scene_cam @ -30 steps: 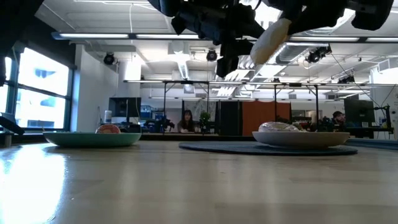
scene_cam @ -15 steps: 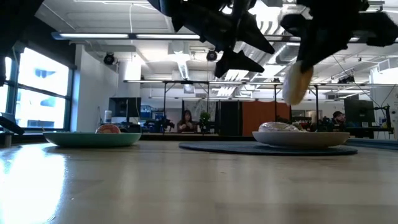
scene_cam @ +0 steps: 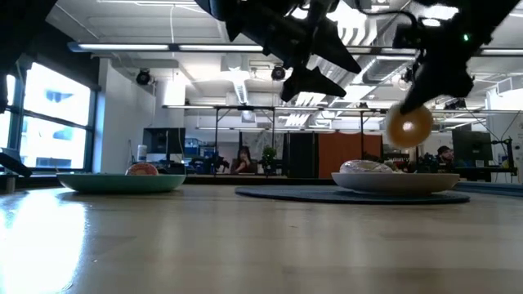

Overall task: Pick & Place donuts
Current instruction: Put the large white donut onto the white plate

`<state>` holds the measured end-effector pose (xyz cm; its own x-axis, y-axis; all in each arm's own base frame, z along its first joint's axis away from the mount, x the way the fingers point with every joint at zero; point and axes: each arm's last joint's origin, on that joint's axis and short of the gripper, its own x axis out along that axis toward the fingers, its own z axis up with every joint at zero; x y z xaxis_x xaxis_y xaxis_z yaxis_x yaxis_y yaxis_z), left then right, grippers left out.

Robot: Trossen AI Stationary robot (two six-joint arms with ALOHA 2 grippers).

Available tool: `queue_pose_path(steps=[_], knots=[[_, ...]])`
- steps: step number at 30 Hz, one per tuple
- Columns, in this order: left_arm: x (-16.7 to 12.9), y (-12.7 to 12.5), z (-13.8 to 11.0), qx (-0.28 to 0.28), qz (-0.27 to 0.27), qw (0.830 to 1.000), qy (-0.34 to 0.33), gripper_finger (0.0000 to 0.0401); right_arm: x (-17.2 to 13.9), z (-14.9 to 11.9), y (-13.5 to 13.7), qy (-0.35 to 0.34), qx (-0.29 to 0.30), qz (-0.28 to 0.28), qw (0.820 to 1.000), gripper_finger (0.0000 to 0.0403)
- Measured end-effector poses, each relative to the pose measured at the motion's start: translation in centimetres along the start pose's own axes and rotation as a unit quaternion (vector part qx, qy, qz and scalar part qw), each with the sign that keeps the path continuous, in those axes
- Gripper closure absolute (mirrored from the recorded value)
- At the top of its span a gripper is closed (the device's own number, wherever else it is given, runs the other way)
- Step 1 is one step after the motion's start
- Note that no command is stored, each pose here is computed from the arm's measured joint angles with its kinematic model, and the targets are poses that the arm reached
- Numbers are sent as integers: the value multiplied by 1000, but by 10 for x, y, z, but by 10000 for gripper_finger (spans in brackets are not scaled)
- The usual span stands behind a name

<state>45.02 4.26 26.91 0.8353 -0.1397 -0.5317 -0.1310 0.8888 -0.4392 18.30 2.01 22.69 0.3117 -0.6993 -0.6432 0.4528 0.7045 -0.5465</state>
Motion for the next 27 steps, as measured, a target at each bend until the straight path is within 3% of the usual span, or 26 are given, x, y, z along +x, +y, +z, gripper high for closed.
queue_pose_path(steps=[11,14,18,27], knots=[[0,-3,-1,2,-13,1000,5,174,44,-50,28,-38,31,-22,999,376],[0,-3,-1,1,-13,1000,5,174,48,-55,32,-30,10,9,999,367],[0,-3,-1,3,-12,1000,5,174,48,-55,36,-28,11,47,998,339],[0,-3,-1,4,-27,1000,11,174,43,-45,35,-34,-17,60,998,262]])
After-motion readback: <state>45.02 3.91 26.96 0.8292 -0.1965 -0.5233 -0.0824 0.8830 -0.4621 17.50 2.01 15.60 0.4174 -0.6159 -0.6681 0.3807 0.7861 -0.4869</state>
